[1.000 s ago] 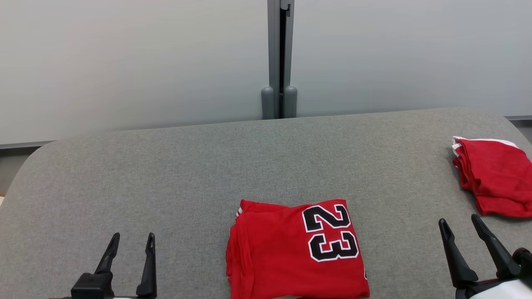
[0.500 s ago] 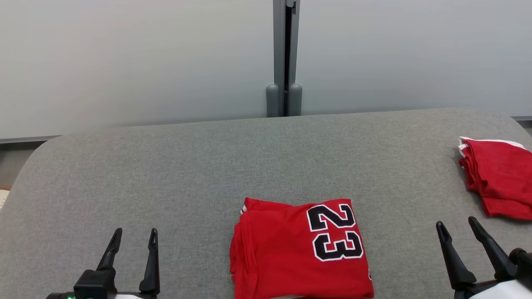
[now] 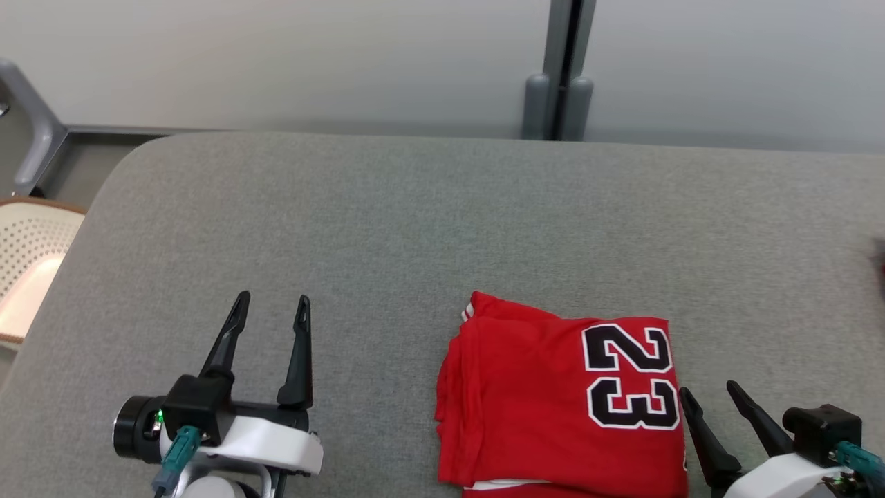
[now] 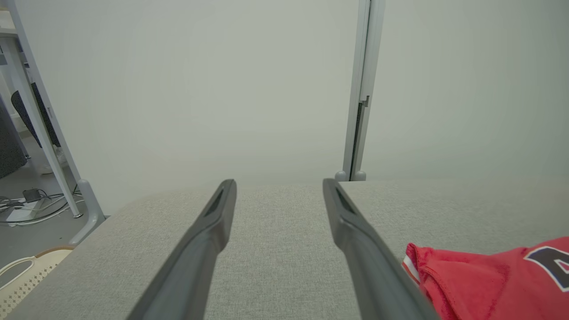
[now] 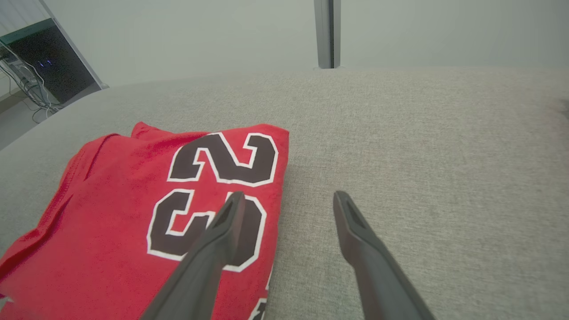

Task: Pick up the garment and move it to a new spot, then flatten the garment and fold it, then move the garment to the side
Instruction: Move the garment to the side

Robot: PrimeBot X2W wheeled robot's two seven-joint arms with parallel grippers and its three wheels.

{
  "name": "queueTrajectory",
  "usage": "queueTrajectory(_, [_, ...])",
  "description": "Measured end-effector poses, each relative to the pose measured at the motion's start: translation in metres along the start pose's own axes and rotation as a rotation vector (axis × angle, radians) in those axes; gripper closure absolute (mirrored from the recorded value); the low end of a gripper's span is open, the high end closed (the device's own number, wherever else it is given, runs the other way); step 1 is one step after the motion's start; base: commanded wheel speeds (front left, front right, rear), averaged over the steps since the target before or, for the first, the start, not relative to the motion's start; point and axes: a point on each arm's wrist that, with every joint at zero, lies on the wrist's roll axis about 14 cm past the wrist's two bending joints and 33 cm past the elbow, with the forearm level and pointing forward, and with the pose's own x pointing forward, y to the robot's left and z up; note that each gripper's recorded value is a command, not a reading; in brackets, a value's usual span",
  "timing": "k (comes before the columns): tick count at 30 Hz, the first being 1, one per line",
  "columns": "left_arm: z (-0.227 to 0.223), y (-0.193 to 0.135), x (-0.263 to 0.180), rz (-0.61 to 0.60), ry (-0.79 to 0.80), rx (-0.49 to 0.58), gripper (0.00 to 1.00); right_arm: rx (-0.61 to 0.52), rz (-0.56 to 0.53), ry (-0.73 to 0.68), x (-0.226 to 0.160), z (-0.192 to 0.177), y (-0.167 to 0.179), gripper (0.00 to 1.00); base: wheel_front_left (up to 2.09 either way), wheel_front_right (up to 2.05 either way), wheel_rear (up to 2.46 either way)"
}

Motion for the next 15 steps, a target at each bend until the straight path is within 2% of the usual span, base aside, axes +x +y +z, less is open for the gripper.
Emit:
queueTrajectory(5, [-0.005, 0.009, 0.009, 0.036, 0.007, 0.000, 0.00, 0.039, 0.053, 0.153, 0.026, -0.042, 0.010, 0.00, 0.00, 0.00, 0.00])
queueTrajectory(6, [-0.007, 0.011, 0.010, 0.044, 0.011, 0.001, 0.00, 0.044, 0.065, 0.182, 0.030, -0.049, 0.013, 0.20, 0.00, 0.00, 0.00])
queueTrajectory(8, [-0.009, 0.016, 0.011, 0.061, 0.017, 0.006, 0.00, 0.059, 0.085, 0.203, 0.038, -0.054, 0.017, 1.00, 0.00, 0.00, 0.00])
queueTrajectory(15, [-0.004, 0.019, 0.019, 0.068, -0.005, 0.031, 0.00, 0.053, 0.119, 0.199, 0.047, -0.055, 0.018, 1.00, 0.00, 0.00, 0.00])
